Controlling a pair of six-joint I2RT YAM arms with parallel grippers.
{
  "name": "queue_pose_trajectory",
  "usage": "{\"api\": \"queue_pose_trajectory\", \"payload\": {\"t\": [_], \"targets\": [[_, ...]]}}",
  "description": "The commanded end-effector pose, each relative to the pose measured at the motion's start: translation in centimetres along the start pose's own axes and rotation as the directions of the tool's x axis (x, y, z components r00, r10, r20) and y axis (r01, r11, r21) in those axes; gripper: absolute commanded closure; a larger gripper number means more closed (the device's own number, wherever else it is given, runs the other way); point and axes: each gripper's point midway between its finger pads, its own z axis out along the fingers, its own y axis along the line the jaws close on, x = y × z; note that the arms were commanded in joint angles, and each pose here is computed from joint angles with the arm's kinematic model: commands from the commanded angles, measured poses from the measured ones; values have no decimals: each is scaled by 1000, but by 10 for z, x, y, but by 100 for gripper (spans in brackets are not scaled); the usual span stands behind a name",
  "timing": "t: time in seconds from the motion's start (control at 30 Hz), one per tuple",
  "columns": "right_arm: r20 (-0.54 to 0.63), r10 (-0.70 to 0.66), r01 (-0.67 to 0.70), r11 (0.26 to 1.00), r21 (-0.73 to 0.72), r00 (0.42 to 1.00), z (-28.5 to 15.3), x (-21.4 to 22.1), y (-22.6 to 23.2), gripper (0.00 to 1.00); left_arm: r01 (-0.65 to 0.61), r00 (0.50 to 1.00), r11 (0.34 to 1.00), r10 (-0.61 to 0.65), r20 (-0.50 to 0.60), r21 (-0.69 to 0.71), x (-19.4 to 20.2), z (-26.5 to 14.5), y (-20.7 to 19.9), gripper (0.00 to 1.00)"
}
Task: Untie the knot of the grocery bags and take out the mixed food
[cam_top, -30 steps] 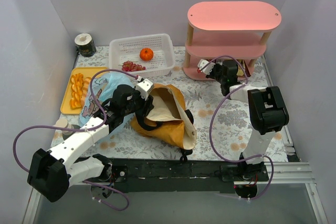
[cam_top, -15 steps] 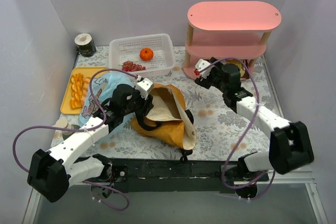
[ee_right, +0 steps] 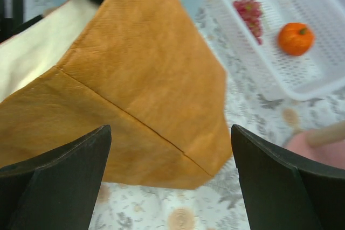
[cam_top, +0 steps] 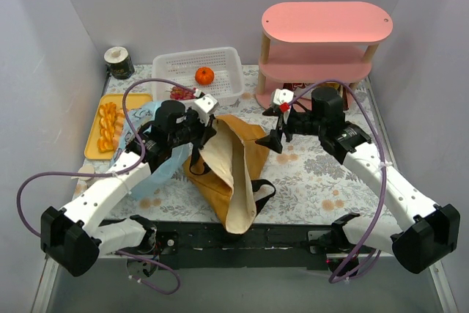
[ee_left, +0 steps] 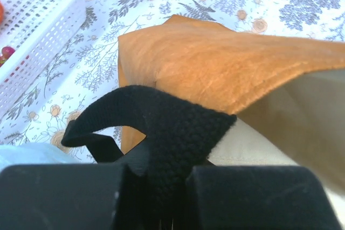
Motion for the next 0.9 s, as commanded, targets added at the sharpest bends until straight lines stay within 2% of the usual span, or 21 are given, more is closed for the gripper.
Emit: {"api": "queue_pose_trajectory", "payload": {"t": [0.0,0.03,0.13,0.27,0.33,0.37,0.43,0.57,0.6,0.67,0.7,0.87], "targets": [[39,75,-68,986,-150,996,0,-26,35,2,-85,992,994,79,97,63,-57,-10,-12,100],[53,78,-70,986,-149,995,0,-34,35,2,-114,987,991,106,117,66,-73,-12,-13,100],[89,107,-93,985,-147,990,3,-63,30,2,-175,982,981,168,84,79,-79,-15,-14,100],[123,100,-82,987,-142,987,14,-92,26,2,-145,977,984,159,-143,100,-72,-5,-6,100],[121,85,-68,989,-132,989,21,-98,29,2,-149,964,983,169,-207,109,-67,-4,-3,100],[106,69,-56,991,-117,992,24,-94,29,2,-143,957,982,169,-236,121,-65,-7,-4,100],[56,42,-40,998,-48,998,34,-83,27,2,-159,957,982,180,-227,104,-74,-9,0,100],[-108,48,-30,986,162,993,37,-24,6,2,-213,953,973,227,-199,90,-84,-19,2,100],[-149,23,18,964,266,989,29,-15,-12,2,-222,951,971,236,-198,92,-84,-20,2,100],[-220,1,75,939,337,976,20,8,-23,3,-228,945,971,239,-223,78,-75,-21,5,100],[-268,-17,129,904,408,963,7,14,-41,3,-227,944,971,237,-230,72,-71,-21,6,100],[-313,14,135,884,448,950,-19,29,-54,2,-220,943,974,227,-244,54,-43,-13,9,100]]}}
